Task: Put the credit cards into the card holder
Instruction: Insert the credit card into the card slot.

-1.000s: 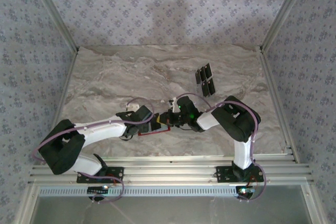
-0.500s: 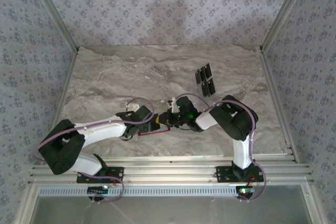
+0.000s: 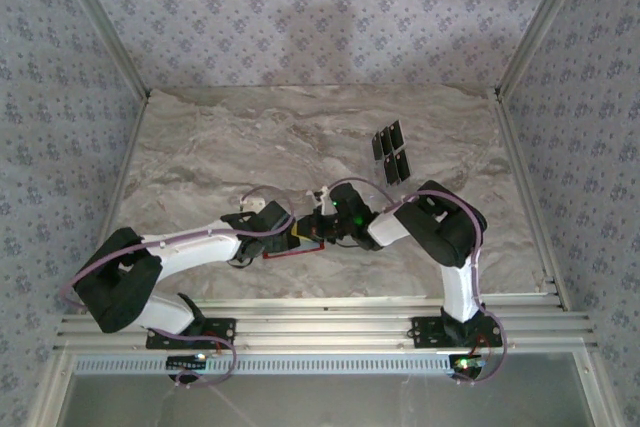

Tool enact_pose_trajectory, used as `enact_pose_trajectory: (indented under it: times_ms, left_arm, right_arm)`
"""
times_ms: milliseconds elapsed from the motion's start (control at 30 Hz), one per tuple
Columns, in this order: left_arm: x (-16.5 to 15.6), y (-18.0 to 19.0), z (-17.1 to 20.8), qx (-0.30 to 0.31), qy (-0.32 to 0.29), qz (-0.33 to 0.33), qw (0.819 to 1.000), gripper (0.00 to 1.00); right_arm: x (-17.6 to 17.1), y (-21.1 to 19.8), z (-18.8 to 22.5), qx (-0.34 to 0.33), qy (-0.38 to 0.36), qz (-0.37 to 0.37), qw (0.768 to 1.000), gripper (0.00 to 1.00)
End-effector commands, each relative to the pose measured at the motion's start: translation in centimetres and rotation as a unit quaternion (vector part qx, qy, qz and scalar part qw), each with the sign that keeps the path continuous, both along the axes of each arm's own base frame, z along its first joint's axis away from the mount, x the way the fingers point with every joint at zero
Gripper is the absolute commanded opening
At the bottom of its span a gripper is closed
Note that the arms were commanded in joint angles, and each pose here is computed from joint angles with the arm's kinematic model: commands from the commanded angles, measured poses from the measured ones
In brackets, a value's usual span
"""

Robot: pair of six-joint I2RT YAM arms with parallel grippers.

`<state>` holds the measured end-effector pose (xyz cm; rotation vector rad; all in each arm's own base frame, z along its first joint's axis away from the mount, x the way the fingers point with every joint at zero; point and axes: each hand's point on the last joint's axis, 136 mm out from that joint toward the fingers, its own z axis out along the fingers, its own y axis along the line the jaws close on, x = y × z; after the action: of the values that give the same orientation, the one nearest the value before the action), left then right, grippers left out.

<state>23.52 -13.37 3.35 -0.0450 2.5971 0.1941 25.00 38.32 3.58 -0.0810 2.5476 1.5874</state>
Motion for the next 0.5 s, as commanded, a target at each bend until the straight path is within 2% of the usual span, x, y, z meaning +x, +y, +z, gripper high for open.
enact_pose_trajectory:
  times_ms: [0, 100, 333, 467]
  left_arm:
    - [-1.8, 1.9, -1.3, 0.045, 0.038, -0.007, 0.998, 0.99]
    - [-1.6, 1.7, -1.0, 0.040, 0.033, -0.005, 0.999, 0.99]
    - [-0.2, 1.1, 1.2, 0.009, 0.008, 0.016, 1.000, 0.99]
    - [0.3, 1.5, 2.5, -0.010, -0.006, 0.031, 0.999, 0.99]
  right_arm:
    - [-1.5, -0.3, -2.9, -0.044, 0.041, 0.011, 0.998, 0.00]
    - [-1.4, -0.4, -2.5, -0.046, 0.039, 0.011, 0.998, 0.05]
    - [-0.9, -1.1, -0.3, -0.073, 0.010, 0.014, 0.997, 0.42]
    - [-0.5, -1.5, 0.9, -0.096, -0.007, 0.017, 0.995, 0.53]
